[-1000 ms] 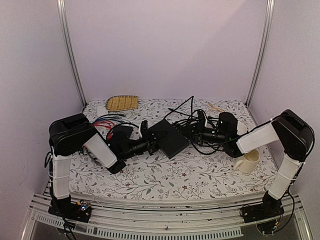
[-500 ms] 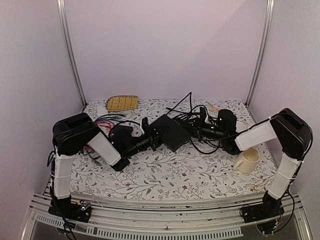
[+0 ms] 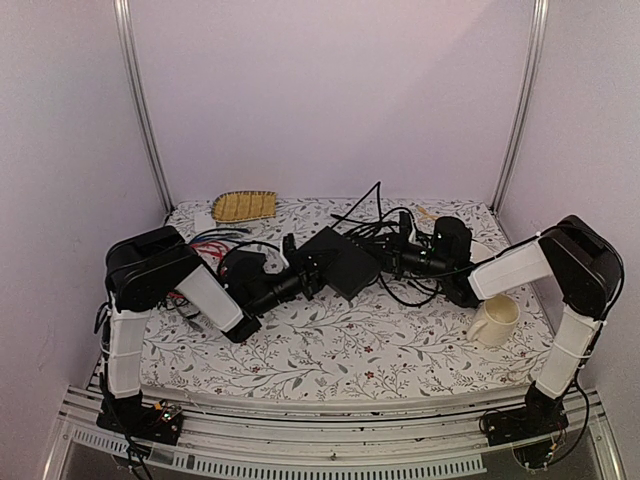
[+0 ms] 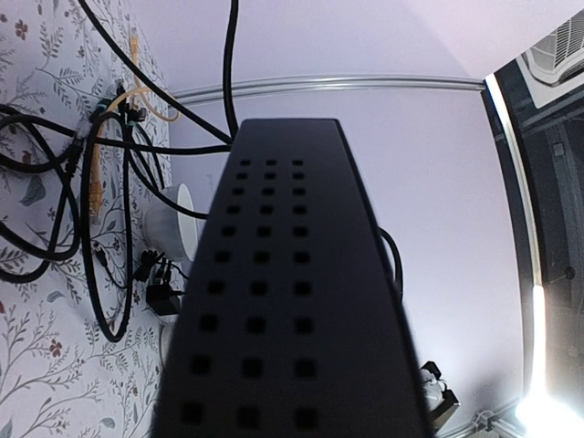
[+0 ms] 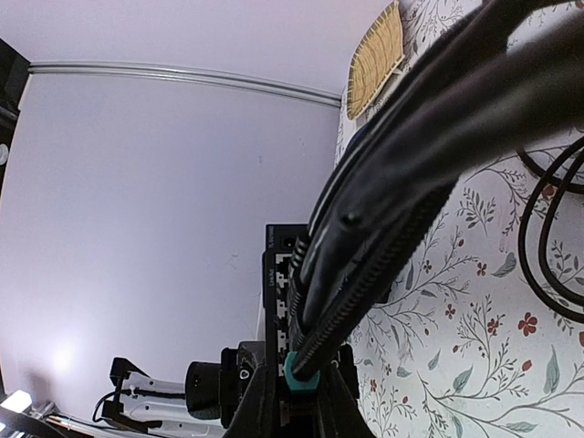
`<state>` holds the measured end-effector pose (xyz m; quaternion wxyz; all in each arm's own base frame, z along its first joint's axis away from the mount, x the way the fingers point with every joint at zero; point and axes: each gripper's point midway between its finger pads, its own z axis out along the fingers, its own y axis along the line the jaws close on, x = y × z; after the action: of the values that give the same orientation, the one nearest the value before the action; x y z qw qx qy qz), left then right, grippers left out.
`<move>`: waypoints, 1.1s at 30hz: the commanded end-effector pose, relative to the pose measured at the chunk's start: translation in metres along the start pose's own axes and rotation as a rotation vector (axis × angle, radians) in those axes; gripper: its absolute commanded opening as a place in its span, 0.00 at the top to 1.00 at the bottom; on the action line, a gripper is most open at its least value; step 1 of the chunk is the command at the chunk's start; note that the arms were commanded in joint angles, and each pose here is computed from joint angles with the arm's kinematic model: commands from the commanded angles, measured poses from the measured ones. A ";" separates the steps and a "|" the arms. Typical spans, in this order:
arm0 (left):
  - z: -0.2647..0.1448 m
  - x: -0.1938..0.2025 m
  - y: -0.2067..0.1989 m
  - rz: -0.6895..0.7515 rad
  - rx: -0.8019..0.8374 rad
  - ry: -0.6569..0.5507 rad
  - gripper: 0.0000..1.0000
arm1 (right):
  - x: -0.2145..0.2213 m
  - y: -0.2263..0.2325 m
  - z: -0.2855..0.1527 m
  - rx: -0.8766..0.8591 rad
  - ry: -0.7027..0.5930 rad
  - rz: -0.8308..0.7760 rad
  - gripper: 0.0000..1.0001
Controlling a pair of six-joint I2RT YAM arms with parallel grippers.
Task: Pull the plug from the switch port
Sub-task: Pull the connector from the switch port.
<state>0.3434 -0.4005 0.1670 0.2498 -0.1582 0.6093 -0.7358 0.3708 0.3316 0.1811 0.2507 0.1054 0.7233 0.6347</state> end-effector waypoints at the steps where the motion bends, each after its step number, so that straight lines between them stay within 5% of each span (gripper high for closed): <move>1: -0.017 -0.024 -0.077 0.070 0.302 -0.112 1.00 | -0.092 0.000 -0.025 0.033 -0.374 -0.029 0.98; 33: -0.021 -0.036 -0.087 0.041 0.261 -0.285 1.00 | -0.109 -0.003 -0.031 0.063 -0.478 -0.012 0.99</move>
<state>0.3384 -0.3983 0.1660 0.2693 -0.1878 0.6074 -0.7234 0.3700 0.3337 0.1777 0.2516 0.1093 0.7274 0.6290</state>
